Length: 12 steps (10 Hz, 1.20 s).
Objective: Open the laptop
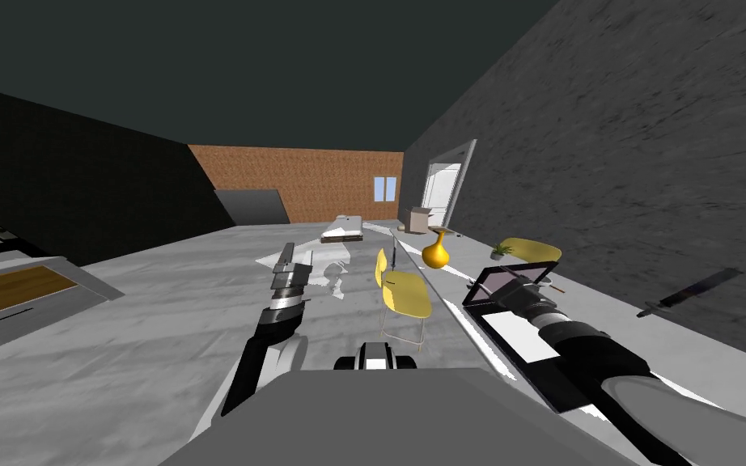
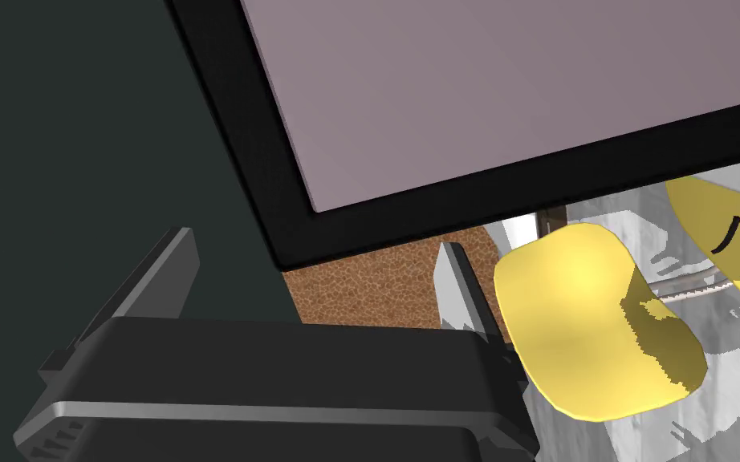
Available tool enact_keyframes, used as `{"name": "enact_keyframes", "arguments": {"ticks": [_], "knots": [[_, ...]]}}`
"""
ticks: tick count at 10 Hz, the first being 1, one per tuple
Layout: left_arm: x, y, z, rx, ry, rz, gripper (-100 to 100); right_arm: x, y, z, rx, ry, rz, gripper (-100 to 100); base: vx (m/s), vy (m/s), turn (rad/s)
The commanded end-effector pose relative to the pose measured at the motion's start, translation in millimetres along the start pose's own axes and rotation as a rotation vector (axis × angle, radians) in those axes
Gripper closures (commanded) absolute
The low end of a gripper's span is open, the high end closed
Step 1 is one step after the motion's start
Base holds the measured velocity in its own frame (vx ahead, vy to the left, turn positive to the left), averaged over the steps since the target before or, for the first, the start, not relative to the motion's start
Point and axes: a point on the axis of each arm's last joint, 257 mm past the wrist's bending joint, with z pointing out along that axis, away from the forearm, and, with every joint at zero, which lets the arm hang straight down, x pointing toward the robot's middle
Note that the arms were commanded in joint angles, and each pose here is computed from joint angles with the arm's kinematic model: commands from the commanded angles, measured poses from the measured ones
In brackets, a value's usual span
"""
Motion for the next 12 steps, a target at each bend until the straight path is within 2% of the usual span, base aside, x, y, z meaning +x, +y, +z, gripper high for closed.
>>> {"name": "enact_keyframes", "arguments": {"ticks": [1,2,3,4,5,6,7,9,10,11,12], "knots": [[0.0,0.0,0.0,0.000,0.000,0.000,0,-34.2,12,-4.6,-0.040,-0.076,-0.034,-100,0.036,-0.144,0.142],[0.1,0.0,0.0,0.000,0.000,0.000,0,-43.9,15,-6.3,-0.051,-0.100,-0.044,-100,0.037,-0.156,0.154],[0.0,0.0,0.0,0.000,0.000,0.000,0,-35.8,13,-6.3,-0.042,-0.081,-0.036,-100,0.017,-0.070,0.034],[0.1,0.0,0.0,0.000,0.000,0.000,0,-37.9,13,-6.4,-0.044,-0.087,-0.038,-100,0.003,-0.009,0.003],[0.1,0.0,0.0,0.000,0.000,0.000,0,-38.4,13,-6.3,-0.043,-0.088,-0.037,100,0.000,0.000,0.000],[0.1,0.0,0.0,0.000,0.000,0.000,0,-22.3,1,-5.3,0.019,-0.063,-0.045,100,-0.080,-0.005,0.206],[0.2,-0.1,0.1,0.000,0.000,-0.001,0,-13.9,-3,-8.0,0.052,-0.054,-0.051,100,-0.175,-0.019,0.362],[0.1,0.0,0.1,0.000,0.000,0.000,0,1.5,-17,-5.6,0.128,-0.031,-0.058,100,-0.152,-0.016,0.189],[0.2,0.0,0.1,0.000,0.000,-0.001,0,7.5,-18,-6.8,0.137,-0.016,-0.057,100,-0.104,-0.005,0.115],[0.1,0.0,0.1,0.000,0.000,0.000,0,15.9,-24,-7.4,0.187,-0.007,-0.059,100,-0.101,-0.002,0.222],[0.1,0.0,0.1,0.000,0.000,0.000,0,20.8,-24,-8.9,0.191,0.006,-0.059,100,-0.094,0.006,0.131]]}}
